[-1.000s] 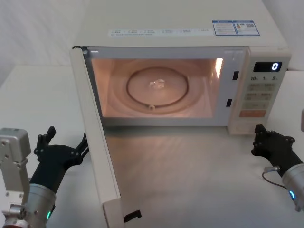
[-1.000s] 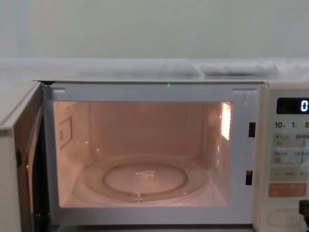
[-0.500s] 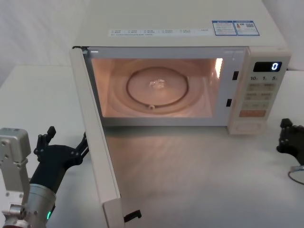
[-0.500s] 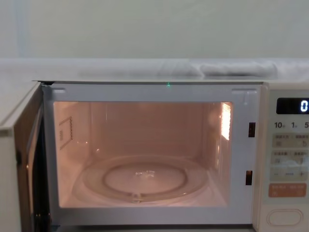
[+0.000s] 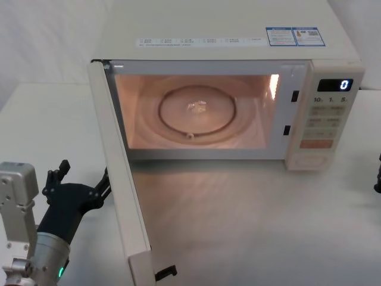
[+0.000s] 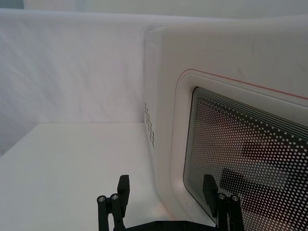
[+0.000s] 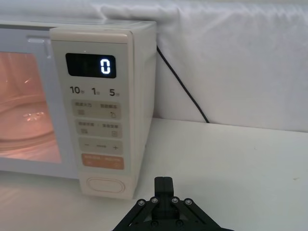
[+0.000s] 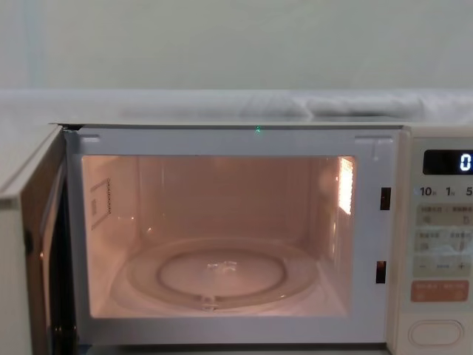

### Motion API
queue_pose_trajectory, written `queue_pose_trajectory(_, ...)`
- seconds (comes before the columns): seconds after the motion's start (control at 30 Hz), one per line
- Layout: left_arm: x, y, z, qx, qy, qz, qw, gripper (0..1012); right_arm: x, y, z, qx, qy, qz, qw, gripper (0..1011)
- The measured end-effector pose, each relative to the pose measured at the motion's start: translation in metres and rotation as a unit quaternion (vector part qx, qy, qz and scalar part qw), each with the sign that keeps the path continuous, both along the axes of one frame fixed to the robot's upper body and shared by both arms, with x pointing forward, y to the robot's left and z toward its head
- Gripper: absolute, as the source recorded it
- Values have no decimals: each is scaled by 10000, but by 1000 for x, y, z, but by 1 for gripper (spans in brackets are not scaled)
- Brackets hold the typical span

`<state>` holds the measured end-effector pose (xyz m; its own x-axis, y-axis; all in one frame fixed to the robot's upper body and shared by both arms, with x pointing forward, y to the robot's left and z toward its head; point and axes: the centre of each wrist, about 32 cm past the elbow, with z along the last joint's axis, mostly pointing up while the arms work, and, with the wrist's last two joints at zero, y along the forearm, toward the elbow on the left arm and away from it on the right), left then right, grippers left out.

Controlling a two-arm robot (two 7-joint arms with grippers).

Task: Press the button to open the microwave door with one hand; close the microwave door with the other hand.

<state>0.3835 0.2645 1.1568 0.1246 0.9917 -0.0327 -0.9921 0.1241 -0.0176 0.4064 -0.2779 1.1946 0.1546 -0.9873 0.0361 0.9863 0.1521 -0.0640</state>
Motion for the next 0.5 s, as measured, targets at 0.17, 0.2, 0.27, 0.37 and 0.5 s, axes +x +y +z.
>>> queue_pose_trajectory(0.17,0,0,0,0,0,1,10000,1001,0,0,0,3,1,5,10000,7)
queue_pose_trajectory(0.2,0,0,0,0,0,1,10000,1001,0,1,0,3,1,7,10000,7)
queue_pose_trajectory(0.27,0,0,0,0,0,1,10000,1001,0,1,0,4,2,10,10000,61)
queue_pose_trajectory(0.37,0,0,0,0,0,1,10000,1001,0,1,0,4,1,15,10000,147)
queue_pose_trajectory(0.5,0,0,0,1,0,0,10000,1001,0,2,0,4,0,18,10000,255)
